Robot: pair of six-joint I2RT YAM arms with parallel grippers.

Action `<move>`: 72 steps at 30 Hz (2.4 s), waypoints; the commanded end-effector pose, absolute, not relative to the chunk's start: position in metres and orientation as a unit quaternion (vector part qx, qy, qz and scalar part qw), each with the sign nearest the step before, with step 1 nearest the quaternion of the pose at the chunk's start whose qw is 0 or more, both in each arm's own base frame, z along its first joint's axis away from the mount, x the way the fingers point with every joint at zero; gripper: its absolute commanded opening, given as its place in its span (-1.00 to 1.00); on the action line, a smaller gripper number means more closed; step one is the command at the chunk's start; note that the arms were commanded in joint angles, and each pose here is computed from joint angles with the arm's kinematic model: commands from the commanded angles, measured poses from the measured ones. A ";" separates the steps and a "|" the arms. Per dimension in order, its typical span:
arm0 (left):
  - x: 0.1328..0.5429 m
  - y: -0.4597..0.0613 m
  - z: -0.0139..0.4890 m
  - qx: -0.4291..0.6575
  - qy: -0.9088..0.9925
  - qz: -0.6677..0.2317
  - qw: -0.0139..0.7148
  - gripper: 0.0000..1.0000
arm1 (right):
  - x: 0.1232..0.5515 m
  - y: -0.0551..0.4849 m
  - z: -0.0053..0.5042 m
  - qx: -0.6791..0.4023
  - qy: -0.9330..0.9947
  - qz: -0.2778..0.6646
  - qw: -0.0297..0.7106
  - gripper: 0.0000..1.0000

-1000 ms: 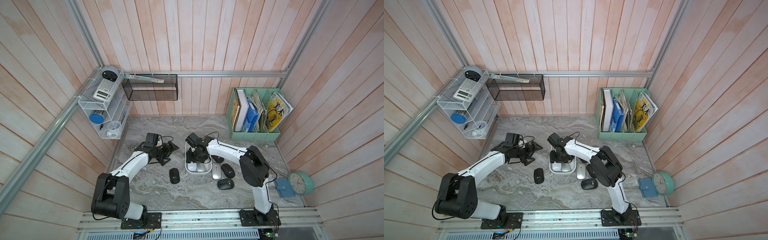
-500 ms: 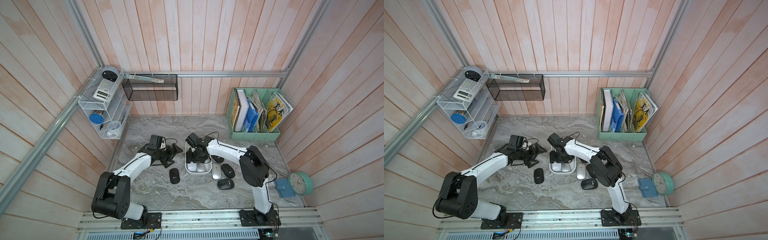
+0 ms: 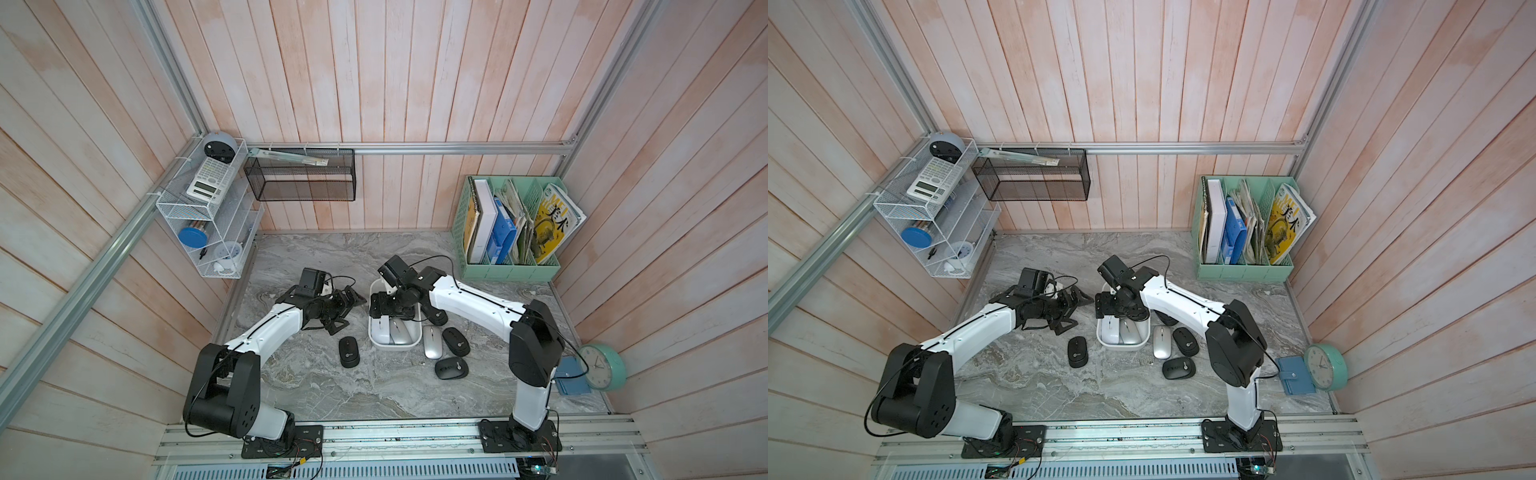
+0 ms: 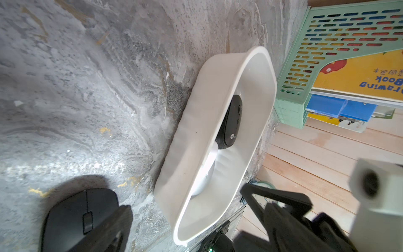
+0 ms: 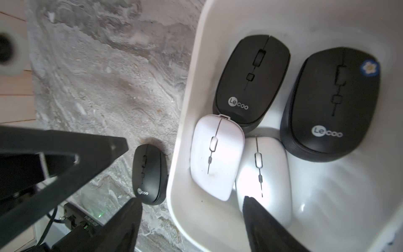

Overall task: Put the mouse in the storage box
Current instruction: Place the mouse in the storage box, then pick up the mouse from the center of the board.

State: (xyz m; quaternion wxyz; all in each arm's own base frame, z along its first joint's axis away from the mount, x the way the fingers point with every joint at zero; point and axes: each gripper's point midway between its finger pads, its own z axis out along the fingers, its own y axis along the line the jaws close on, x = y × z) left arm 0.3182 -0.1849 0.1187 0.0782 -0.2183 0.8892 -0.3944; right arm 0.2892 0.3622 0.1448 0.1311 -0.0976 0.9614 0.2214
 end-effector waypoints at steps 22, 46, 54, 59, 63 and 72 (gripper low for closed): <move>0.321 -0.255 0.178 -0.112 0.862 -0.484 0.101 1.00 | 0.316 0.172 0.068 -0.089 0.989 0.067 0.098 0.85; 0.319 -0.274 0.169 -0.108 0.846 -0.518 0.072 0.99 | 0.341 0.187 0.026 -0.149 0.988 0.014 0.046 0.75; 0.318 -0.275 0.165 -0.110 0.846 -0.516 0.069 1.00 | 0.341 0.187 0.016 -0.153 0.988 0.009 0.029 0.52; 0.318 -0.276 0.165 -0.109 0.846 -0.517 0.069 1.00 | 0.341 0.187 0.016 -0.140 0.990 0.011 0.027 0.35; 0.317 -0.278 0.164 -0.108 0.847 -0.516 0.067 1.00 | 0.341 0.191 0.018 -0.122 0.991 0.027 0.038 0.16; 0.316 -0.280 0.162 -0.106 0.849 -0.513 0.066 1.00 | 0.337 0.188 0.019 -0.096 0.994 0.030 0.040 0.00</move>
